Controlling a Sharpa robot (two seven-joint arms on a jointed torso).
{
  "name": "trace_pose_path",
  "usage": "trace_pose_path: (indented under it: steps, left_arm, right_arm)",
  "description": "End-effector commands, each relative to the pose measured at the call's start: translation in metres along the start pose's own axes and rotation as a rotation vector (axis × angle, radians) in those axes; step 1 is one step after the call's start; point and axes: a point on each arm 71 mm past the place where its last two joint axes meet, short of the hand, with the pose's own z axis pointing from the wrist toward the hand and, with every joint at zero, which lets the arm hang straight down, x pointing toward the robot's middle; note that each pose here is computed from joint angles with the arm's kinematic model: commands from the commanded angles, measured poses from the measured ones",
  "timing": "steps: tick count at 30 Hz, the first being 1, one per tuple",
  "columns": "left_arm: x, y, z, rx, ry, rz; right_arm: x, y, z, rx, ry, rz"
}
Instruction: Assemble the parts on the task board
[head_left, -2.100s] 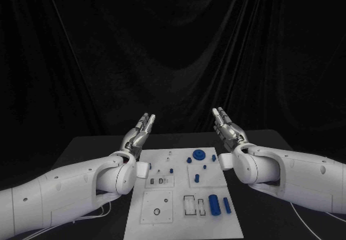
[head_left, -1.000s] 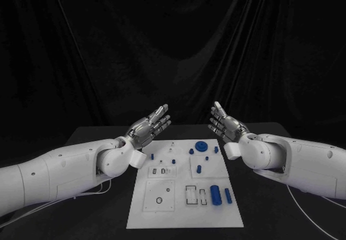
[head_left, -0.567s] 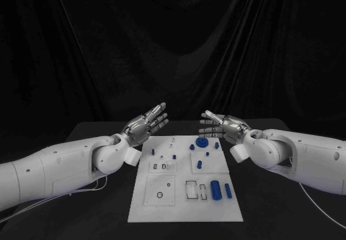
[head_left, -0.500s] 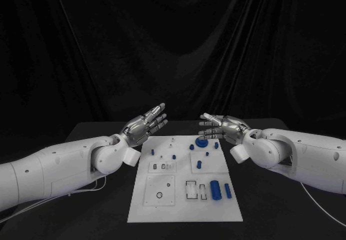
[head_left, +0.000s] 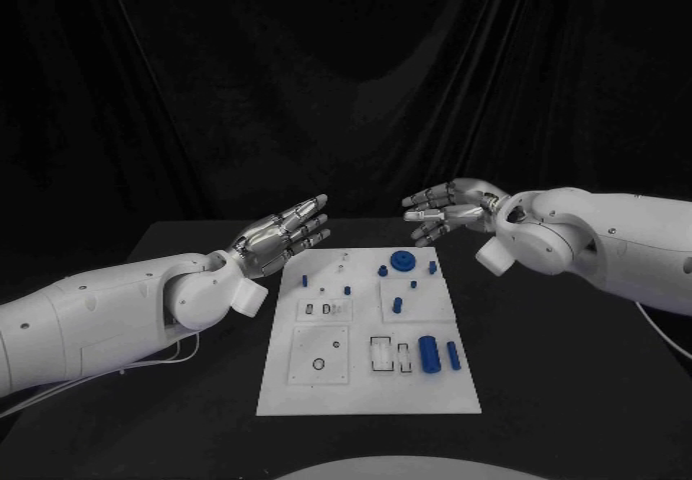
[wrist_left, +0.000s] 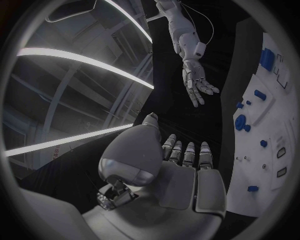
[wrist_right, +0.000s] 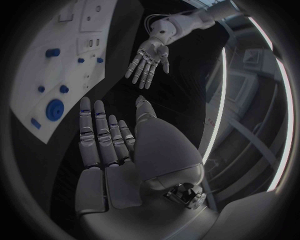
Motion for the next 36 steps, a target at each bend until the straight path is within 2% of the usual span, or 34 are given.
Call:
trace_pose_path:
  steps: [1,5,8,10,13,16,23,30,36]
  left_arm:
    - [0.0062,-0.0053,-0.0001,-0.006,0.059,0.038]
    - [0.0106,-0.0114,-0.0007,-0.001,0.075,0.059]
    - [0.0149,-0.0161,-0.0055,0.007,0.089,0.063]
    - [0.0174,-0.0192,-0.0096,0.012,0.093,0.064]
    - [0.0199,-0.0230,-0.0139,0.017,0.098,0.065]
    - [0.0230,-0.0265,-0.0167,0.025,0.106,0.064]
    - [0.0283,-0.0297,-0.0202,0.038,0.122,0.058]
    - [0.0245,-0.0298,-0.0235,0.018,0.120,0.059]
    - [0.0215,-0.0294,-0.0234,0.008,0.120,0.060]
  right_arm:
    - [-0.009,0.012,0.000,-0.032,-0.045,-0.540]
    - [-0.009,0.018,-0.002,-0.054,-0.031,-0.906]
    - [-0.007,0.022,-0.002,-0.058,-0.022,-1.194]
    - [-0.006,0.025,-0.003,-0.059,-0.031,-1.323]
    - [-0.006,0.029,-0.002,-0.068,-0.053,-1.410]
    - [-0.008,0.032,-0.003,-0.090,-0.082,-1.461]
    - [-0.007,0.036,-0.007,-0.142,-0.117,-1.494]
    - [-0.003,0.038,-0.005,-0.195,-0.131,-1.498]
    - [0.001,0.034,-0.003,-0.219,-0.113,-1.496]
